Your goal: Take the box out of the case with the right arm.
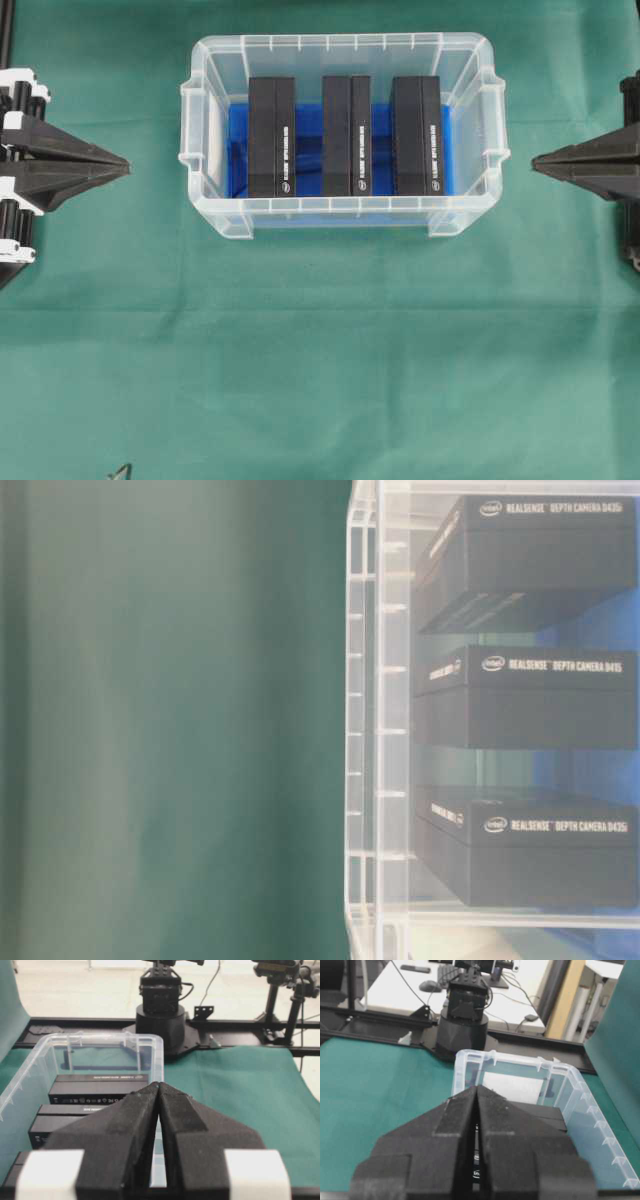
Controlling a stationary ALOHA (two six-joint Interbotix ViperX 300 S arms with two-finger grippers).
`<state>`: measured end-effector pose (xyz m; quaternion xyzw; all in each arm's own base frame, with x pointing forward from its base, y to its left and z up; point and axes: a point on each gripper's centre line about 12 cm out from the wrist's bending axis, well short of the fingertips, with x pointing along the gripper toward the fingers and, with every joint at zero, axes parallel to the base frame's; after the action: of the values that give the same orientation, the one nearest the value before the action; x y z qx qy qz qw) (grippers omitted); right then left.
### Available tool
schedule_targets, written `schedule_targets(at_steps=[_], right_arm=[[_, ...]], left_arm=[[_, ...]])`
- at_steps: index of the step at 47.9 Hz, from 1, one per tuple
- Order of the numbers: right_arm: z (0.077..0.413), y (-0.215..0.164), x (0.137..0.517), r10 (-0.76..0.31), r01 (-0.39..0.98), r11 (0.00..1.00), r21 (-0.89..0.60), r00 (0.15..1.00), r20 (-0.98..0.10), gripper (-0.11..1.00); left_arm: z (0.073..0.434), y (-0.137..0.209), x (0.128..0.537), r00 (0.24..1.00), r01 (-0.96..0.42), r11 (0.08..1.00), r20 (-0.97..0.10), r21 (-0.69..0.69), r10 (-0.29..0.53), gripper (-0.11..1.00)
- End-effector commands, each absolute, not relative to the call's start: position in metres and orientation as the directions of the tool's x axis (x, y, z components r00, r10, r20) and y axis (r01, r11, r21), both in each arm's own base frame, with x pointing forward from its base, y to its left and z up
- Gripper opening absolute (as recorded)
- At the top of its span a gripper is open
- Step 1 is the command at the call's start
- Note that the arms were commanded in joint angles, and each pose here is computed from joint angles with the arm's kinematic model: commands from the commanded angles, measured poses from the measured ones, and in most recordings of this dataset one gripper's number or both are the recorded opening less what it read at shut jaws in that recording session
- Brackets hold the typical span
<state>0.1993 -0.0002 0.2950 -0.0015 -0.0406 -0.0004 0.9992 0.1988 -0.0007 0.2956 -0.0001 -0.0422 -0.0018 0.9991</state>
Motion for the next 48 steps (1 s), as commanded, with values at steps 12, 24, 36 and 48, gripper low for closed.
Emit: schedule_targets(at_steps=[12, 24, 36, 48], right_arm=[[0.306, -0.002, 0.209, -0.009, 0.009, 1.000, 0.003, 1.000, -0.002, 0.00], [0.361, -0.002, 0.208, -0.009, 0.008, 1.000, 0.028, 0.999, 0.054, 0.00], [0.426, -0.002, 0.211, -0.010, 0.011, 0.995, 0.096, 1.000, -0.011, 0.00], [0.466, -0.002, 0.214, -0.011, 0.019, 0.987, 0.162, 0.999, -0.048, 0.00]], left_arm=[[0.304, 0.000, 0.200, 0.998, -0.001, 1.000, 0.069, 0.029, -0.001, 0.00], [0.349, 0.001, 0.197, 0.995, -0.005, 1.000, 0.096, 0.008, 0.004, 0.00], [0.416, 0.002, 0.189, 0.999, -0.015, 1.000, 0.032, 0.005, 0.014, 0.00], [0.466, 0.003, 0.185, 1.000, -0.020, 1.000, 0.012, 0.004, 0.020, 0.00]])
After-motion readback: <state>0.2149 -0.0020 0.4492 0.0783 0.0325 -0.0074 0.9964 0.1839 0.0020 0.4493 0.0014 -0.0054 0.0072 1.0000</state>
